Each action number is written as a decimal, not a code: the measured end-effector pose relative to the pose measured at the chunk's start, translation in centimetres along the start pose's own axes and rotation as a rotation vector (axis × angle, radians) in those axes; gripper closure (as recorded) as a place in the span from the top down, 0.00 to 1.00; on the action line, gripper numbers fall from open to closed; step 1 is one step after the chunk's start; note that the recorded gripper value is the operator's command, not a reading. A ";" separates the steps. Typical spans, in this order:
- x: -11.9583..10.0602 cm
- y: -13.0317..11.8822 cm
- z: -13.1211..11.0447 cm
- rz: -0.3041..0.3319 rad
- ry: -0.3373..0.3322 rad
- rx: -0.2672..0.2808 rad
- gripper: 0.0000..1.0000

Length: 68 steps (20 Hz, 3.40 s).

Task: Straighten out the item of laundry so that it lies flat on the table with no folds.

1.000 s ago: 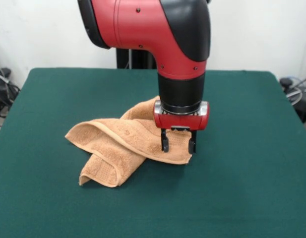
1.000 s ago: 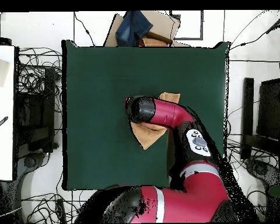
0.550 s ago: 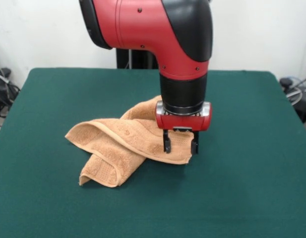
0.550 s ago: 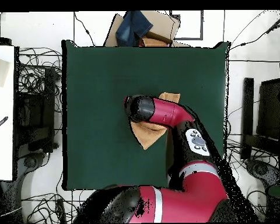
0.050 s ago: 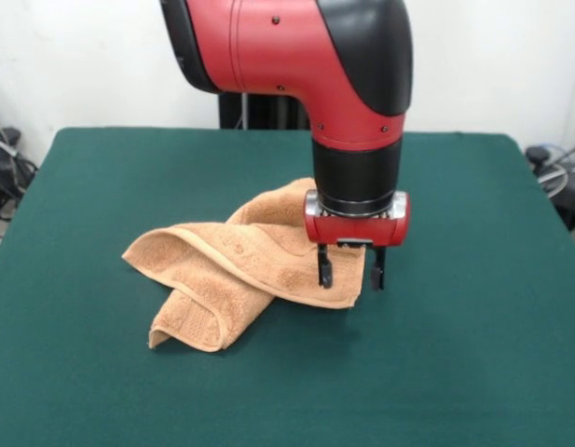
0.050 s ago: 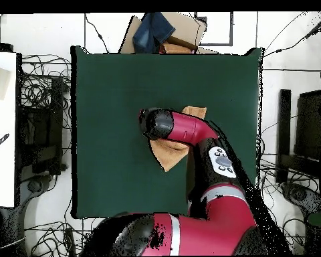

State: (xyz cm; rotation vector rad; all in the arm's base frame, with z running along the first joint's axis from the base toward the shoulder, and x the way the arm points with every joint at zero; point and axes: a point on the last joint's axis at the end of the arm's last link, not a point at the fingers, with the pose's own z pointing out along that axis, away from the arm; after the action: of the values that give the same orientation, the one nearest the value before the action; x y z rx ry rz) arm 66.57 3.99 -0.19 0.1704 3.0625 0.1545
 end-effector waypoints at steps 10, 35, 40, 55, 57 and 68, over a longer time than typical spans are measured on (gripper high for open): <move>-0.1 0.0 0.1 0.012 0.003 -0.021 1.00; 2.9 2.6 1.8 0.006 -0.046 -0.067 1.00; 3.9 2.7 2.0 0.009 -0.028 -0.078 1.00; 4.2 3.8 1.6 -0.006 -0.026 -0.084 1.00; 3.7 4.8 1.0 -0.027 -0.040 -0.080 1.00; 1.9 4.9 -0.5 -0.049 -0.073 -0.045 1.00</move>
State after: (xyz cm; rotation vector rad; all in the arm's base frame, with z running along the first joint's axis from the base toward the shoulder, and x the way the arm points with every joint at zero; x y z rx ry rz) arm 65.15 9.02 0.70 0.0962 2.9847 0.2100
